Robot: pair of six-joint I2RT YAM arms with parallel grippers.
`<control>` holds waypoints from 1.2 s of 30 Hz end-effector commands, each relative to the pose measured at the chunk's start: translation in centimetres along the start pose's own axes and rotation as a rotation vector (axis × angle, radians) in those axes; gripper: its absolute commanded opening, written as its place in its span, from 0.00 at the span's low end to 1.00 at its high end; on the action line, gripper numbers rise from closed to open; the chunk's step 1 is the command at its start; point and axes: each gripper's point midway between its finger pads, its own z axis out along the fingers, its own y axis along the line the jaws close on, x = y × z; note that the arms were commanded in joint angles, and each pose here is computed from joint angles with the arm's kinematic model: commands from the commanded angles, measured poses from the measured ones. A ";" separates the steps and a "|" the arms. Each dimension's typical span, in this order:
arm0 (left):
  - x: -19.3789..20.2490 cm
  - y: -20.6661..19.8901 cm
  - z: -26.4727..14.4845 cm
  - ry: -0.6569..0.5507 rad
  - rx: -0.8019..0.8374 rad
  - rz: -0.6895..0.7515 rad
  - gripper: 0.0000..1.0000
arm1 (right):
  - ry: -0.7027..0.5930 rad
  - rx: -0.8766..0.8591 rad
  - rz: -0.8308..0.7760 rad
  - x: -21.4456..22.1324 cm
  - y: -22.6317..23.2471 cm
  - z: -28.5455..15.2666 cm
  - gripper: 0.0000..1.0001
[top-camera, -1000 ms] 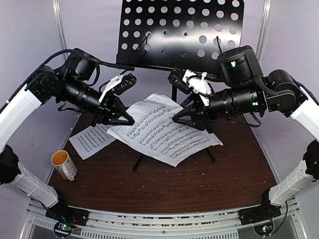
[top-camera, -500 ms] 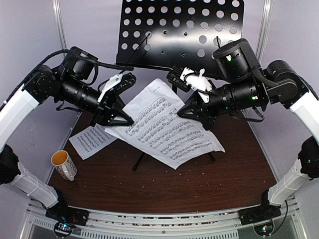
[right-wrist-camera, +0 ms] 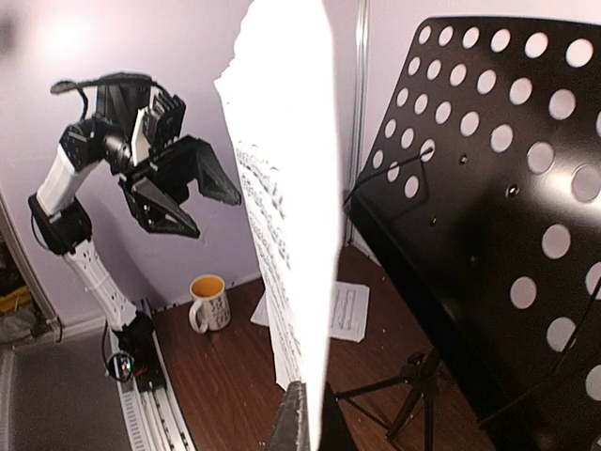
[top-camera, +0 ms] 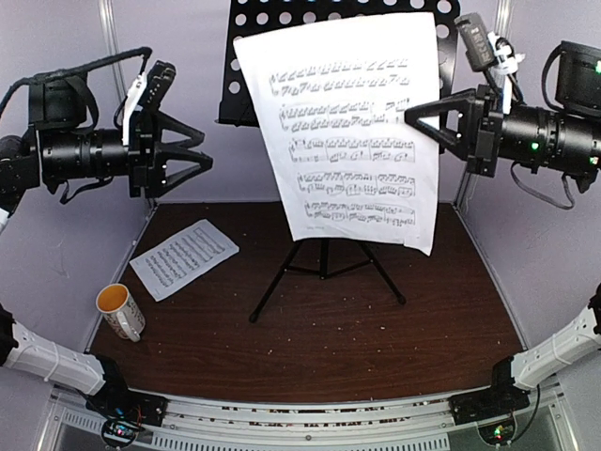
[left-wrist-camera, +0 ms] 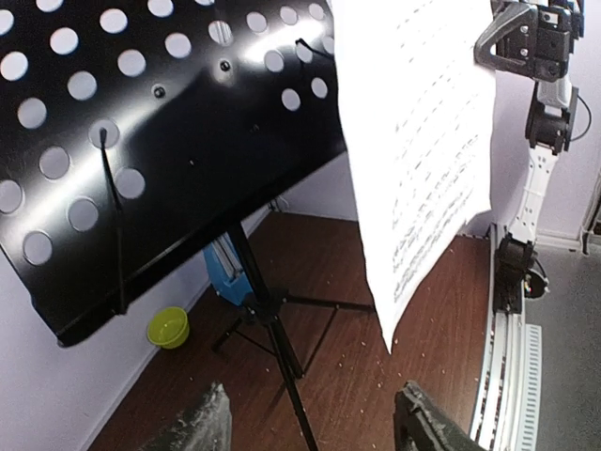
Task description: Set up the instrument practice props
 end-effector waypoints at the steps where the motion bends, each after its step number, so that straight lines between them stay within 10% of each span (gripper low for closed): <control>1: -4.3 2.5 0.0 -0.130 -0.105 -0.025 0.61 | -0.167 0.074 0.097 -4.7 -1.8 -0.4 0.00; 14: -8.4 7.9 2.0 -0.192 -0.325 -0.040 0.59 | -0.456 0.275 0.240 -13.0 -7.3 -0.9 0.00; 36: -8.6 13.0 9.0 -0.119 -0.422 0.055 0.50 | -0.433 0.490 0.171 -12.5 -12.6 1.4 0.00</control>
